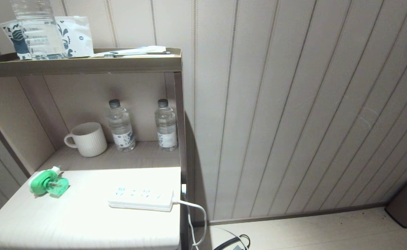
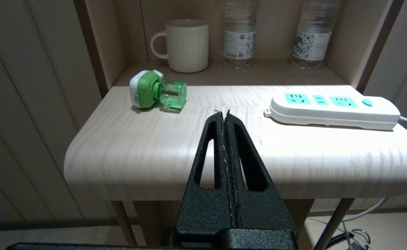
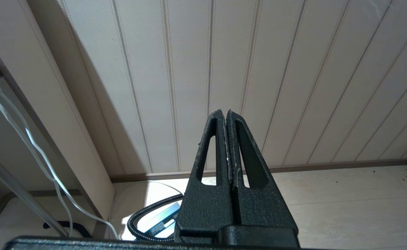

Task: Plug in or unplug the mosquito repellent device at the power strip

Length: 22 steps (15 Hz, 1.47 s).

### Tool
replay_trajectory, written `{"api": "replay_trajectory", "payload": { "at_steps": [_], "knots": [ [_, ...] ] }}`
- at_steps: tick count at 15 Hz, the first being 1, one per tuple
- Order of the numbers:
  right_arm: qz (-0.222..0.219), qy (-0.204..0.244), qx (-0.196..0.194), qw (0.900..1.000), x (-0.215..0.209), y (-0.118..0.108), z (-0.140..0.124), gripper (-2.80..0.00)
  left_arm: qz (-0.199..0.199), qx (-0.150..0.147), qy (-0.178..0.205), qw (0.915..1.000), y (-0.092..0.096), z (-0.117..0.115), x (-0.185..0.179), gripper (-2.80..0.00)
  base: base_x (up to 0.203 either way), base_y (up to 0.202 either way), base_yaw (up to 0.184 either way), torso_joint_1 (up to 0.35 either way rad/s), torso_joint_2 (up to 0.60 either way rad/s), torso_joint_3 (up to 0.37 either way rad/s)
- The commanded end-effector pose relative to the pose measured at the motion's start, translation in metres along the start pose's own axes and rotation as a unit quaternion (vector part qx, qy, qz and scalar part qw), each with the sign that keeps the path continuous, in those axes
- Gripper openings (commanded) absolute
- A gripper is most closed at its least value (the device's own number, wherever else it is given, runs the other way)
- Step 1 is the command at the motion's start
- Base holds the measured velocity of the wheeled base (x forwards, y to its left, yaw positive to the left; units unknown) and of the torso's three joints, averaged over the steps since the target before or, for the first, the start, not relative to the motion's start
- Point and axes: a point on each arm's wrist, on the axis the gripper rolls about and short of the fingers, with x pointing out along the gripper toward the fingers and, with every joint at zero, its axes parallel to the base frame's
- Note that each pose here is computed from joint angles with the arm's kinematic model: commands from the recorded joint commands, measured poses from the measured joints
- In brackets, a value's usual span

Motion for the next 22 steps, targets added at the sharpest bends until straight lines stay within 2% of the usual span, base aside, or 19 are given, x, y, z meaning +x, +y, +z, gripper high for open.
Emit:
{"api": "replay_trajectory", "payload": {
  "at_steps": [1, 8, 11, 14, 15, 17, 18, 20, 22],
  "knots": [
    [0.0, 0.001, 0.0, 1.0, 0.0, 0.0, 0.0, -2.8, -0.001, 0.002, -0.001, 1.0, 0.0, 0.0, 0.0, -2.8, 0.0, 0.0, 0.0, 0.0, 0.0, 0.0],
    [0.0, 0.0, -0.006, 1.0, 0.0, 0.0, 0.0, -2.8, 0.003, 0.008, 0.0, 1.0, 0.0, 0.0, 0.0, -2.8, 0.0, 0.0, 0.0, 0.0, 0.0, 0.0],
    [0.001, 0.0, -0.006, 1.0, 0.0, 0.0, 0.0, -2.8, -0.004, 0.049, 0.002, 0.9988, 0.0, -0.001, 0.0, -2.8, 0.0, 0.0, 0.0, 0.0, 0.0, 0.0],
    [0.0, 0.0, -0.006, 1.0, 0.0, 0.0, 0.0, -2.8, -0.001, 0.052, 0.004, 0.9986, 0.0, 0.004, 0.0, -2.8, 0.0, 0.0, 0.0, 0.0, 0.0, 0.0],
    [0.0, 0.0, -0.006, 1.0, 0.0, 0.0, 0.0, -2.8, 0.001, 0.05, -0.008, 0.9987, 0.0, 0.018, -0.002, -2.8, 0.0, 0.0, 0.0, 0.0, 0.0, 0.0],
    [0.0, 0.0, -0.006, 1.0, 0.0, 0.0, 0.0, -2.8, 0.005, 0.047, -0.042, 0.998, 0.001, 0.071, -0.011, -2.8, 0.0, 0.0, 0.0, 0.0, 0.0, 0.0],
    [0.0, 0.0, -0.006, 1.0, 0.0, 0.0, 0.0, -2.8, 0.006, 0.046, -0.039, 0.9982, 0.001, 0.092, -0.01, -2.8, 0.0, 0.0, 0.0, 0.0, 0.0, 0.0],
    [0.0, 0.0, -0.006, 1.0, 0.0, 0.0, 0.0, -2.8, 0.005, 0.045, 0.008, 0.9989, 0.001, 0.129, 0.007, -2.8, 0.0, 0.0, 0.0, 0.0, 0.0, 0.0],
    [0.0, 0.0, -0.006, 1.0, 0.0, 0.0, 0.0, -2.8, 0.001, 0.042, 0.097, 0.9944, 0.002, 0.151, 0.036, -2.8, 0.0, 0.0, 0.0, 0.0, 0.0, 0.0]
  ]
}}
